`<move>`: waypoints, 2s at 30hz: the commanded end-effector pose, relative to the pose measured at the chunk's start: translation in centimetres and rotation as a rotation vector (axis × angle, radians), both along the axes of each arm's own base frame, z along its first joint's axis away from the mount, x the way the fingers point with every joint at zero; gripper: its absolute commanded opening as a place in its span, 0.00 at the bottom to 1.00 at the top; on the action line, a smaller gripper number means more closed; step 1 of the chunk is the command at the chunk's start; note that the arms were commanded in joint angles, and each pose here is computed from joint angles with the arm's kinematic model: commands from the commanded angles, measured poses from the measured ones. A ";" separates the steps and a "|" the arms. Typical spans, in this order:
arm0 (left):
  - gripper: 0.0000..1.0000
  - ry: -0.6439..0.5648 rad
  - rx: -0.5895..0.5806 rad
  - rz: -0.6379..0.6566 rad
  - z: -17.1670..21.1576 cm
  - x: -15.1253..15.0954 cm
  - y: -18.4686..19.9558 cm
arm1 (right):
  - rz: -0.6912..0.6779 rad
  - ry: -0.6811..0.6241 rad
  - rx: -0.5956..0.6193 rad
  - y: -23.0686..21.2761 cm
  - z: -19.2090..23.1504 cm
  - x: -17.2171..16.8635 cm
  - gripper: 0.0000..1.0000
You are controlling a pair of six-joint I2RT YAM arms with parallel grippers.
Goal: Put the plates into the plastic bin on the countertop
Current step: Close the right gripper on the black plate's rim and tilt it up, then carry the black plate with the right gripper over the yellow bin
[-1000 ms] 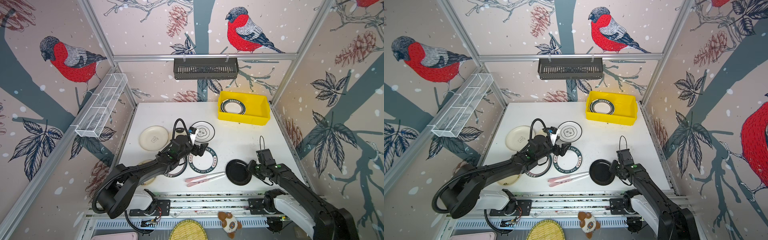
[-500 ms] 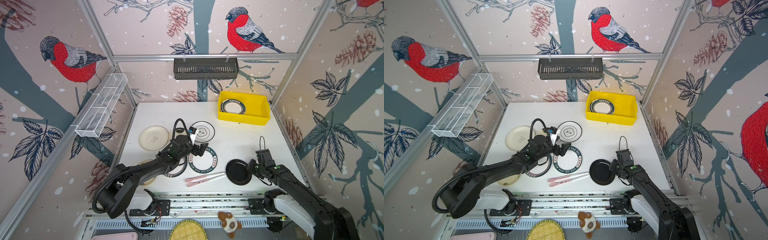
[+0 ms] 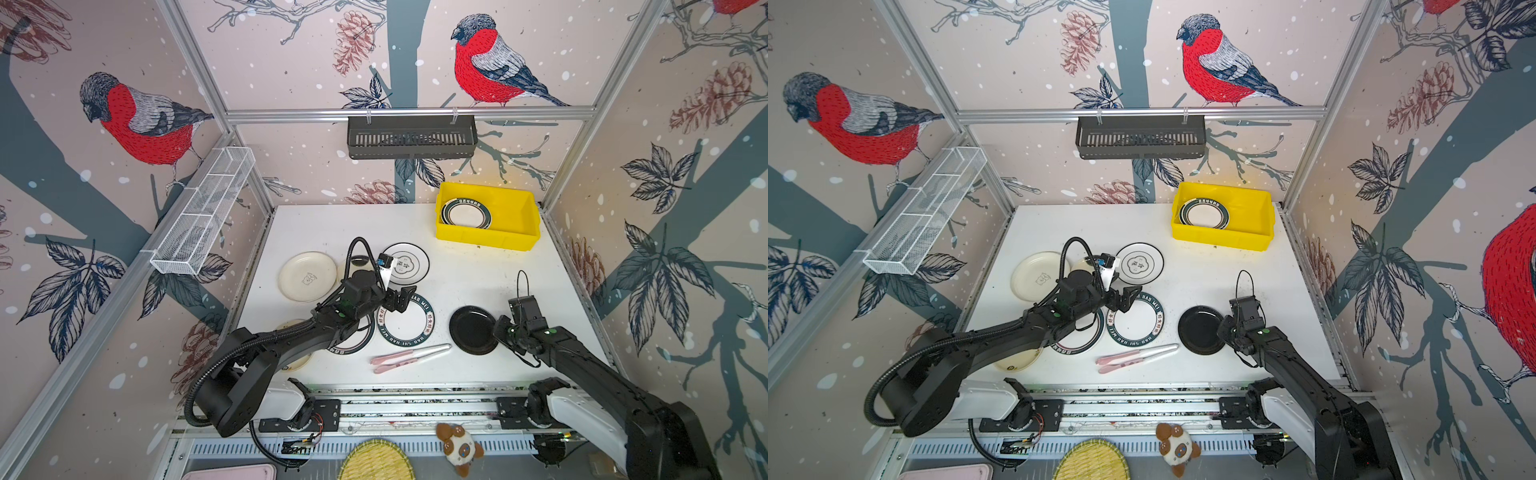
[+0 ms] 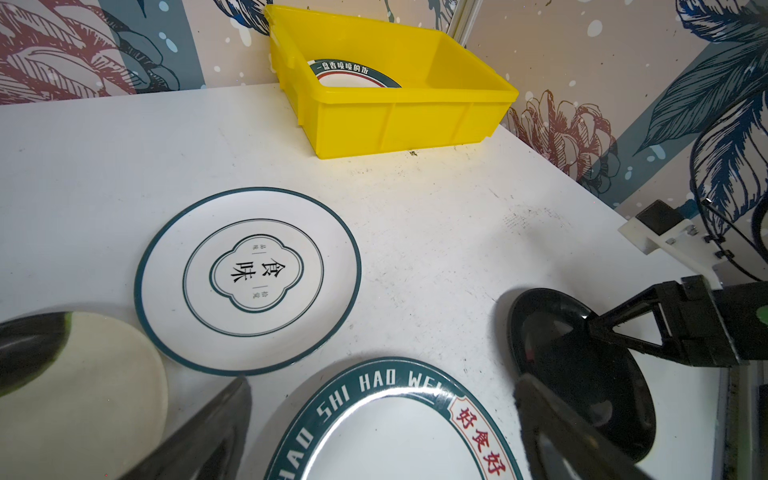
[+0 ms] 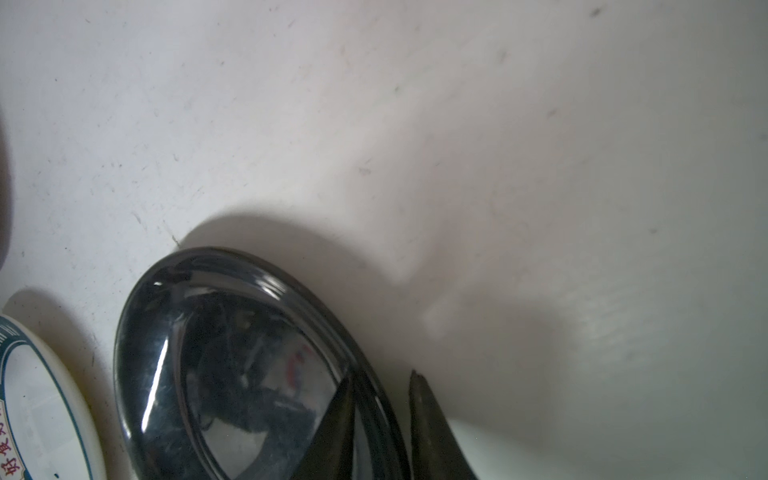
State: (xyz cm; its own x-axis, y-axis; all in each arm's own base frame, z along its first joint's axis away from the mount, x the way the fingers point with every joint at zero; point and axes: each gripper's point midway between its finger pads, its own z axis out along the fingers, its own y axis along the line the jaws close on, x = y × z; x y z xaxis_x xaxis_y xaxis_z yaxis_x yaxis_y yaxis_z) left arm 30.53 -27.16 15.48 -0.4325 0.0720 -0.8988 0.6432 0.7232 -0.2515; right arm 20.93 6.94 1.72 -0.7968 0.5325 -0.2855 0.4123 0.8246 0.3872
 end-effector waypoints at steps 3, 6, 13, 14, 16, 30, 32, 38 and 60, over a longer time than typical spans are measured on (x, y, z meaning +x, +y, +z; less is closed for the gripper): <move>0.98 -0.023 -0.012 0.013 0.7 0.4 0.0 | -0.046 0.054 -0.005 -0.4 -0.8 -0.7 0.21; 0.98 -0.024 -0.008 0.014 0.7 0.4 0.0 | -0.053 0.039 0.001 -0.3 -0.6 -0.2 0.15; 0.98 -0.024 -0.005 0.016 0.6 0.4 0.1 | -0.059 0.001 0.000 -0.1 0.6 1.4 0.06; 0.98 -0.025 -0.004 0.016 0.6 0.5 0.1 | -0.061 -0.005 -0.004 -0.1 0.7 1.7 0.03; 0.98 -0.023 -0.004 0.017 0.5 0.5 0.1 | -0.065 -0.024 -0.006 -0.2 1.2 2.3 0.02; 0.98 -0.025 -0.005 0.015 0.6 0.5 0.0 | -0.132 -0.251 0.065 -0.8 7.8 6.8 0.00; 0.98 -0.028 -0.005 0.017 0.6 0.5 0.0 | -0.136 -0.290 0.090 -0.8 9.0 7.5 0.00; 0.98 -0.037 0.006 0.025 0.8 0.6 0.2 | -0.166 -0.345 0.092 -1.7 12.6 9.7 0.00; 0.98 -0.047 0.006 0.030 0.9 0.4 0.5 | -0.168 -0.550 -0.093 -2.5 22.2 30.1 0.00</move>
State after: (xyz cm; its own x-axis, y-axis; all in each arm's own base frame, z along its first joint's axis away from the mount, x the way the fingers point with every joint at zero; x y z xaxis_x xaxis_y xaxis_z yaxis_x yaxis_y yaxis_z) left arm 30.96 -26.44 16.04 -0.4050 0.0724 -0.9115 0.6223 0.7521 -0.2167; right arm 49.07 5.17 23.55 -0.4619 0.6102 -0.6436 0.2944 0.7900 0.5378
